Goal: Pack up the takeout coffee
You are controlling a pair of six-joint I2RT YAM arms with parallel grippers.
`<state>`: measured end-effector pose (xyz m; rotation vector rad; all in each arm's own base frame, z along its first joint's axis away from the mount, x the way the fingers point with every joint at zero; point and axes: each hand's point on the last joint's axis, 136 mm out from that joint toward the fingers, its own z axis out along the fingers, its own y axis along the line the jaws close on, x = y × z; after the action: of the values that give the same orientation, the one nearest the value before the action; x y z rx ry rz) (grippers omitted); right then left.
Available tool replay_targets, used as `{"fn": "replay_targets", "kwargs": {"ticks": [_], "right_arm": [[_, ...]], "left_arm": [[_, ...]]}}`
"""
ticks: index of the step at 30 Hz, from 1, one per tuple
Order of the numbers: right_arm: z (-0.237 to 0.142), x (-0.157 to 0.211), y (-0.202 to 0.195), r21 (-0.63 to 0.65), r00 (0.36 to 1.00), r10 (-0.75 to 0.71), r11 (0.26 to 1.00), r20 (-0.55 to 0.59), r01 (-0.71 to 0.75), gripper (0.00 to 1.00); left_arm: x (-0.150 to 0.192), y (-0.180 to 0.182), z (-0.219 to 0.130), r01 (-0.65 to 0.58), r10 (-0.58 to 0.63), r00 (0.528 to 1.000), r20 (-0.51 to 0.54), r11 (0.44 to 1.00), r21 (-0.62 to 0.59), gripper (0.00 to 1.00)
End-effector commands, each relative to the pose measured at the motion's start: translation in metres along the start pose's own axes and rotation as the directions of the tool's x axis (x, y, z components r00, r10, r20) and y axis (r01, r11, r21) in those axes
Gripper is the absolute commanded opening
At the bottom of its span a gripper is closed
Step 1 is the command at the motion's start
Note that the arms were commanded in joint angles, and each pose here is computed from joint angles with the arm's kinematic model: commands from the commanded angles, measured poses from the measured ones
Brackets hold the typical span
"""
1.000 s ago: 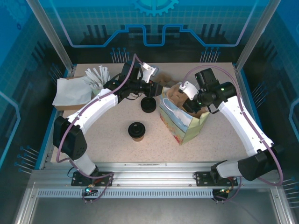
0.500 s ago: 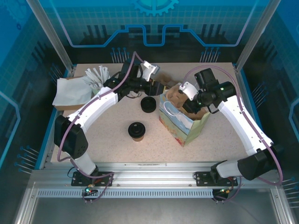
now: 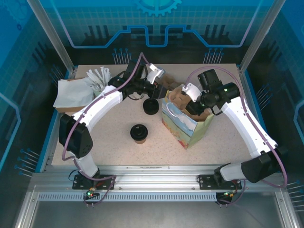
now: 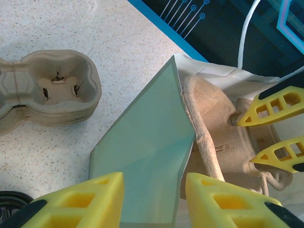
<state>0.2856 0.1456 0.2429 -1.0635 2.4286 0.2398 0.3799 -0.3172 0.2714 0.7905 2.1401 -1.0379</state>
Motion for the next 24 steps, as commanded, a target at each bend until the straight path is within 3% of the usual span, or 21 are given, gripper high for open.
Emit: {"fn": "replay_targets", "kwargs": {"ticks": [1,12,24], "right_arm": [[-0.005,0.006,0.002,-0.012,1.0,0.018,1.0,-0.026,-0.018,0.23],[-0.007,0.01,0.004,-0.006,0.999,0.021,1.0,-0.025,-0.021,0.23],[-0.01,0.012,0.007,-0.014,1.0,0.024,1.0,-0.013,-0.025,0.23]], "left_arm": [[0.001,0.011,0.003,0.01,-0.01,1.0,-0.02,1.0,-0.026,0.35],[-0.001,0.022,0.005,0.049,-0.048,0.999,0.019,0.996,-0.073,0.16],[-0.004,0.026,-0.006,0.089,-0.076,0.991,0.106,0.988,-0.127,0.02]]}}
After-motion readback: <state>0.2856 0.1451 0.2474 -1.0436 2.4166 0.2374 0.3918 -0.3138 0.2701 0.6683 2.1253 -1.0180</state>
